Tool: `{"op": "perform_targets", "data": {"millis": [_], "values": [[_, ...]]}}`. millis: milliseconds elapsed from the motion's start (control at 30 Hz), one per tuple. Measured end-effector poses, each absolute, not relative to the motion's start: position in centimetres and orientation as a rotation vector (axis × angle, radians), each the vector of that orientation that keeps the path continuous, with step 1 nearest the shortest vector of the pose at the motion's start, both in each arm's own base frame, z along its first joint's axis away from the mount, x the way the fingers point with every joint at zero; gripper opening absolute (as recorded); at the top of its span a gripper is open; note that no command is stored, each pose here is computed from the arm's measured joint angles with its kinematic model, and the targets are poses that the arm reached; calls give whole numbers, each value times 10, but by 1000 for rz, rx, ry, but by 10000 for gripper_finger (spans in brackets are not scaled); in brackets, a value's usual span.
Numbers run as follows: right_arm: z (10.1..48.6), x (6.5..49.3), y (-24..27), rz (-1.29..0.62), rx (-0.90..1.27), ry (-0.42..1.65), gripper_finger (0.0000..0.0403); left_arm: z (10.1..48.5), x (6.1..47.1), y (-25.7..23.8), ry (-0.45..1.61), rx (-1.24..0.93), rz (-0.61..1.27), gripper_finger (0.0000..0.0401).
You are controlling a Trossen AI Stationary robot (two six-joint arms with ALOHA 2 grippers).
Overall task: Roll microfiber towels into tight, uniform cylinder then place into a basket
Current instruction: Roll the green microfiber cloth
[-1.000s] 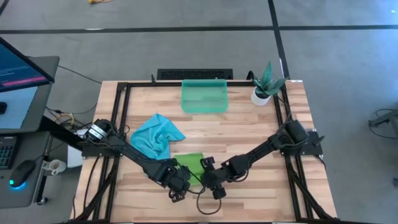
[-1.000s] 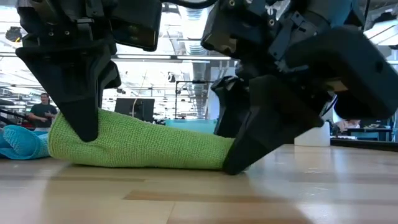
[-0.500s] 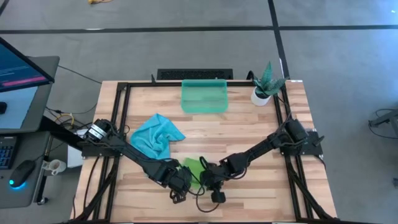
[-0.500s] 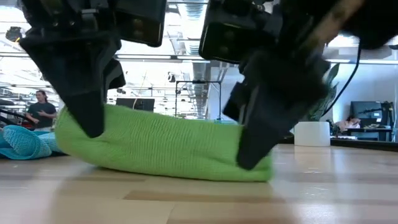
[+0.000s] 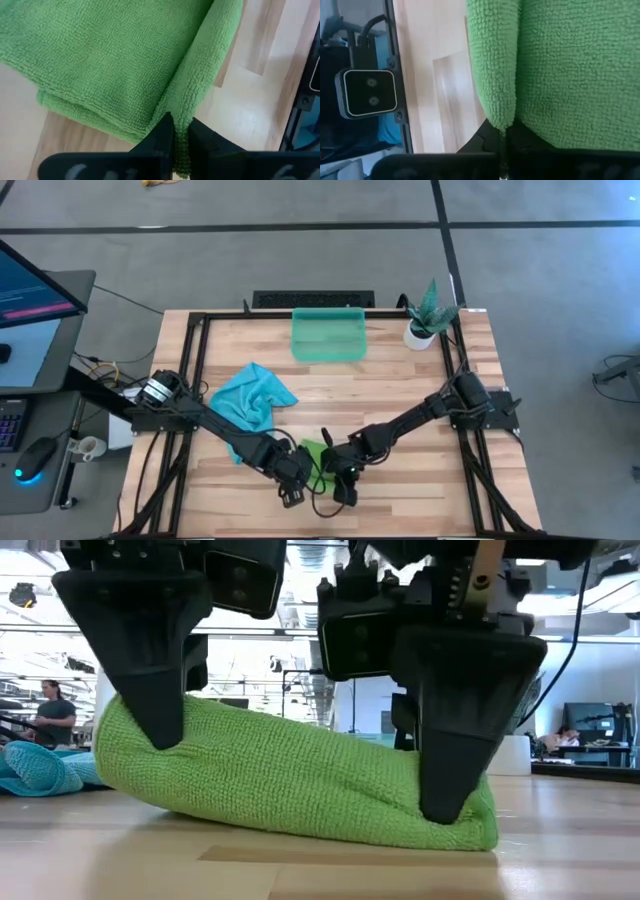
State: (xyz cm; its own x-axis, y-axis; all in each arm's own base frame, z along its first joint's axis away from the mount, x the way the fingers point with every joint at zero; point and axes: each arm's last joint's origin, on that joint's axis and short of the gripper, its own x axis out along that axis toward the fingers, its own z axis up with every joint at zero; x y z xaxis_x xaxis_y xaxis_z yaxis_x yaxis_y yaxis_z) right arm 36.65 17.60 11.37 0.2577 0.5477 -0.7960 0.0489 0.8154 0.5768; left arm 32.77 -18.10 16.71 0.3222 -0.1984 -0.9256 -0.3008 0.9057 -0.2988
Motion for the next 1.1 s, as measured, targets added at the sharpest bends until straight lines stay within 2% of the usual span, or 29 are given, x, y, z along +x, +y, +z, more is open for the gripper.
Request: {"op": "perform_targets", "data": {"millis": [300,667,833,933,1100], "values": [[112,373,156,300,639,1307,13,166,327,-179,1281,-482,77,20],[111,373,153,278,668,1320,12,163,320,-176,1338,-377,64,72],[111,373,153,275,669,1322,9,163,313,-179,1354,-302,99,79],[111,373,153,276,668,1318,8,174,306,-186,1306,-287,96,78],[111,373,153,274,664,1315,17,190,289,-215,1113,-159,101,75]]}}
